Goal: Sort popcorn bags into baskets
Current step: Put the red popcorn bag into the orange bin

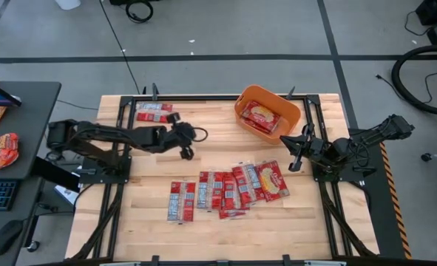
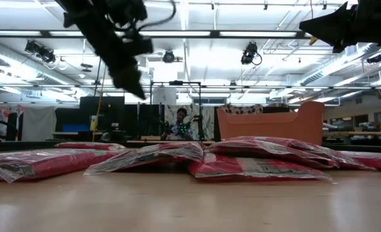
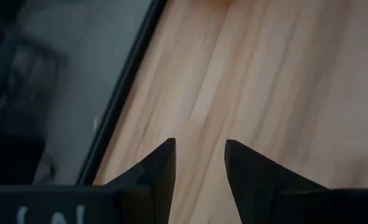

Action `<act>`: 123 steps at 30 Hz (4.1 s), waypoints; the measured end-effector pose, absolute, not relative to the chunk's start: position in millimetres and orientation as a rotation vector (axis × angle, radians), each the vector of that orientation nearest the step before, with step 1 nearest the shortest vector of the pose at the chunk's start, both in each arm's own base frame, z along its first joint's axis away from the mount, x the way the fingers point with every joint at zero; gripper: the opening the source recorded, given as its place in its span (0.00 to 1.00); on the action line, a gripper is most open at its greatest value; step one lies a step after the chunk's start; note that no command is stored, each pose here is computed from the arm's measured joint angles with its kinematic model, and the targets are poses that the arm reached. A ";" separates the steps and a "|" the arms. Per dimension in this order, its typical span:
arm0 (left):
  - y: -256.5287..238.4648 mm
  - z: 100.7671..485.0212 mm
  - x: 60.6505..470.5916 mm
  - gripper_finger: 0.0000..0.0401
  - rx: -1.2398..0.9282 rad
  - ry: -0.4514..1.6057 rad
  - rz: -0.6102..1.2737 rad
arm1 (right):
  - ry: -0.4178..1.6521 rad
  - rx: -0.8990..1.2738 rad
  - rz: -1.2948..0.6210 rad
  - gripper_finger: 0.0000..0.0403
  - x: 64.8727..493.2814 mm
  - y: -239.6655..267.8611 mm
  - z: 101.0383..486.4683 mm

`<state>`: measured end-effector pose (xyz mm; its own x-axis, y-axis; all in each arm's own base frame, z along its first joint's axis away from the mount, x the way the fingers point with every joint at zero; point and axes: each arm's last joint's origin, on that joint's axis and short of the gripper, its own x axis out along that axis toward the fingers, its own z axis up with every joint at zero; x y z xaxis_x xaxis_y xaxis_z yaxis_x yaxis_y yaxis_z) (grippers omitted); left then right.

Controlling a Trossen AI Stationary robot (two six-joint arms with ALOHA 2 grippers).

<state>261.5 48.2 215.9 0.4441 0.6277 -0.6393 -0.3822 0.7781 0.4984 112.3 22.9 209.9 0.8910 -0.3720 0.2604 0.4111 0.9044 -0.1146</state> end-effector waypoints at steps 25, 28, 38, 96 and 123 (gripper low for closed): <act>60.8 188.1 225.4 0.35 0.279 1.347 0.646 | -0.257 -0.161 -0.383 0.06 112.2 23.4 211.3; 73.6 174.2 218.5 0.36 0.352 1.402 0.602 | -0.257 -0.162 -0.381 0.06 112.4 23.6 211.1; 109.6 143.8 195.2 0.55 0.426 1.452 0.589 | -0.249 -0.172 -0.388 0.06 112.8 23.6 210.6; 160.4 161.4 219.5 0.01 0.323 1.677 0.660 | -0.245 -0.178 -0.392 0.06 112.9 23.5 210.5; 91.8 232.5 378.4 0.01 0.793 0.863 0.621 | -0.254 -0.170 -0.391 0.06 112.6 23.4 211.2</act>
<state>378.4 91.8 232.5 0.5132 0.7491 -0.4190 -0.1595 0.5629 0.8110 112.6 23.4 211.2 0.8936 -0.3540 0.2761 0.3963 0.9110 -0.1145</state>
